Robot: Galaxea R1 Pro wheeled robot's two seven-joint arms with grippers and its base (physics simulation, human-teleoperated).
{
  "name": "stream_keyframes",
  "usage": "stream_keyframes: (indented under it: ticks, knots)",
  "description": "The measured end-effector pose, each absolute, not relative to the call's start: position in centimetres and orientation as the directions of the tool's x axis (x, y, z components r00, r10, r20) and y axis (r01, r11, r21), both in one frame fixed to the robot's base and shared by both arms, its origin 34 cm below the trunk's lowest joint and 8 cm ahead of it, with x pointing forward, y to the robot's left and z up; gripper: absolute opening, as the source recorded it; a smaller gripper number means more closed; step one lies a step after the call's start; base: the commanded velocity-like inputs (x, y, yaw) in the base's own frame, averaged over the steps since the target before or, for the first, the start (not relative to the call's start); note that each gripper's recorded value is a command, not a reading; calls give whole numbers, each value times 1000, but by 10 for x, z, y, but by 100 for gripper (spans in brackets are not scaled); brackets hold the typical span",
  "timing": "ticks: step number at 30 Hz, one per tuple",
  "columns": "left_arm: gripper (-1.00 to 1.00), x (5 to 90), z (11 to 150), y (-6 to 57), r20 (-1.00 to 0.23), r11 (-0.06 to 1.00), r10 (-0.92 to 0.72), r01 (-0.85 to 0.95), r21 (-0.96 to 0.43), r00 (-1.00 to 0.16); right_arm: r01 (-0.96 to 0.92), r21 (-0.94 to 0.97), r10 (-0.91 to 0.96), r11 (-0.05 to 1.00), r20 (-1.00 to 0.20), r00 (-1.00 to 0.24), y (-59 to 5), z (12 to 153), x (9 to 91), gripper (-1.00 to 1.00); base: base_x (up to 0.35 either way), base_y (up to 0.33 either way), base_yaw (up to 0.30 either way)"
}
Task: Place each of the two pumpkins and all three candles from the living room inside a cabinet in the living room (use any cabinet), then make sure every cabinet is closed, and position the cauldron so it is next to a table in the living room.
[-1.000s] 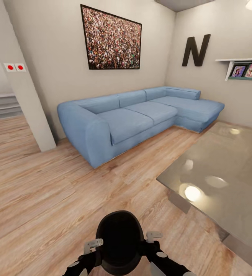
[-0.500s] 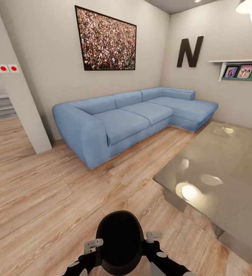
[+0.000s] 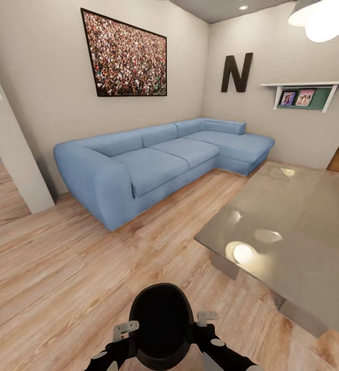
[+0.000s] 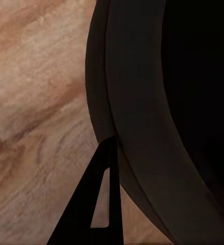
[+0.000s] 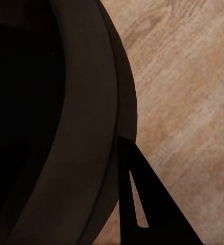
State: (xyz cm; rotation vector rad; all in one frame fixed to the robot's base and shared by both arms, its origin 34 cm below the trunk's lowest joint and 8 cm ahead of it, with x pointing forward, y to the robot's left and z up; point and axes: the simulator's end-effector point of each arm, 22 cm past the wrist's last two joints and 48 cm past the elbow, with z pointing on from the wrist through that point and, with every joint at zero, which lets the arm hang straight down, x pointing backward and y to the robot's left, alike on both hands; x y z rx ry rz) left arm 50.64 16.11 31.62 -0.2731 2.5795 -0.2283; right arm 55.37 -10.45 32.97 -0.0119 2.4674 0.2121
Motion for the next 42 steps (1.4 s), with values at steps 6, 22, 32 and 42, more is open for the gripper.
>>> stream_keyframes:
  ticks: [6,22,32,42]
  knots:
    - [-100,508,318,161,-494,965,-238,-147,-216,-836,-62,150,45,987,-619,-784,-105,332,555,-100,-90,123,-252]
    - [-100,511,323,161,-504,965,-238,-144,-217,-830,-63,149,45,987,-628,-777,-105,337,558,-100,-4,9,-253]
    - [-100,512,325,161,-508,965,-239,-144,-219,-827,-65,147,44,987,-633,-773,-104,340,559,-100,0,0,-175]
    - [-100,513,326,161,-510,965,-238,-143,-219,-826,-65,147,44,987,-634,-772,-104,341,560,-100,0,0,-51]
